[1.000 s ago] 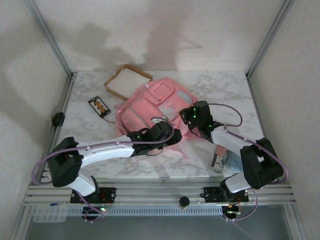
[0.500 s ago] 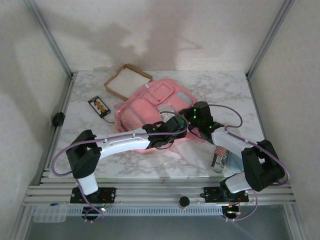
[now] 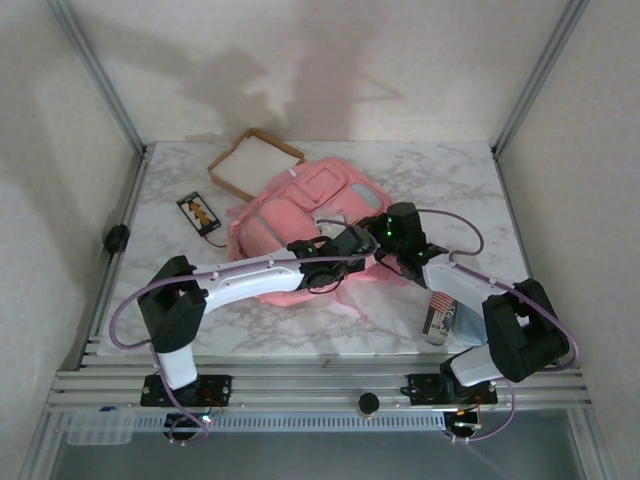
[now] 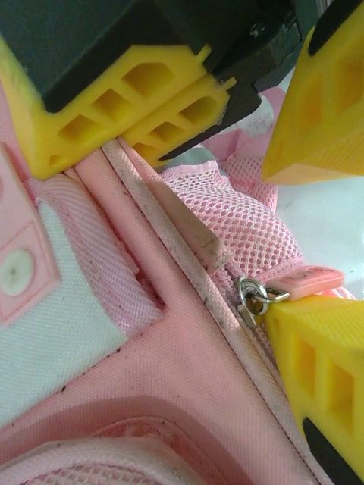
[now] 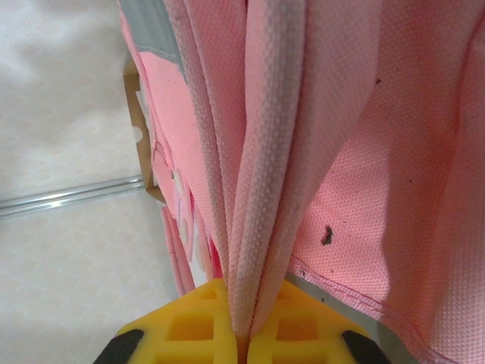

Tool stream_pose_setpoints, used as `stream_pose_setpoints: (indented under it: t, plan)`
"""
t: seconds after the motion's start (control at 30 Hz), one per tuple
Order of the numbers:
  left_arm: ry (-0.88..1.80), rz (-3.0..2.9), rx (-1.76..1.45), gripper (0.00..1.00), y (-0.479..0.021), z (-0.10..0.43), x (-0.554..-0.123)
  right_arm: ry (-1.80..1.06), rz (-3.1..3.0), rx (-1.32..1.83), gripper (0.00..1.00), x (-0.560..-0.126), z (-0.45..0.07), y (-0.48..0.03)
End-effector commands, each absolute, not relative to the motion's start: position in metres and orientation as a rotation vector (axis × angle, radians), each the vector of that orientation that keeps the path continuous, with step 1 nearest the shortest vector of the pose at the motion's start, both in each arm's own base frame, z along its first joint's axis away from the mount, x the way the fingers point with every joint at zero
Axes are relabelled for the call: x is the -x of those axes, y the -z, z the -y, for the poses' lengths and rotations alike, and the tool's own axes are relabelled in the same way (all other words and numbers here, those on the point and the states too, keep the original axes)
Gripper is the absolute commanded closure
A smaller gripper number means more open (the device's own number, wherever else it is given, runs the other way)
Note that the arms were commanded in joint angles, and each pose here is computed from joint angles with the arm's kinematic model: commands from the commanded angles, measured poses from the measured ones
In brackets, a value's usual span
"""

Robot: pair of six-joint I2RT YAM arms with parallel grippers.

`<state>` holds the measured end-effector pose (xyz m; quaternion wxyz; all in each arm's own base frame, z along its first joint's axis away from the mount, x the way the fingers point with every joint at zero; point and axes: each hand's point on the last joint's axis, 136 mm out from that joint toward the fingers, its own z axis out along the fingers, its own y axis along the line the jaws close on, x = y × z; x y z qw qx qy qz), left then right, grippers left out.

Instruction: Pack the student bag

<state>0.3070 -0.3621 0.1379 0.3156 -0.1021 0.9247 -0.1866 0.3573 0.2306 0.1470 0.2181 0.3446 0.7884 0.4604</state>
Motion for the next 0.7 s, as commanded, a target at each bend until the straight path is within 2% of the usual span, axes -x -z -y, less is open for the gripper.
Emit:
stream_pose_setpoints:
  t: [0.0, 0.17, 0.4, 0.53, 0.67]
  plan:
    - [0.385, -2.429, 0.405, 0.57, -0.133, 0.343, -0.314, -1.500, -2.116, -0.831, 1.00, -0.358, -0.260, -0.194]
    - [0.275, -2.389, 0.475, 0.59, -0.137, 0.334, -0.323, -1.514, -2.109, -0.833, 1.00, -0.357, -0.261, -0.197]
    - [0.278, -2.386, 0.568, 0.73, -0.121, 0.321, -0.311, -1.523, -2.101, -0.821, 1.00, -0.358, -0.262, -0.200]
    - [0.461, -2.379, 0.605, 0.76, -0.119, 0.339, -0.312, -1.526, -2.096, -0.823, 1.00, -0.358, -0.262, -0.200]
    - [0.458, -2.331, 0.652, 0.77, -0.125, 0.338, -0.321, -1.534, -2.098, -0.823, 1.00, -0.357, -0.264, -0.200]
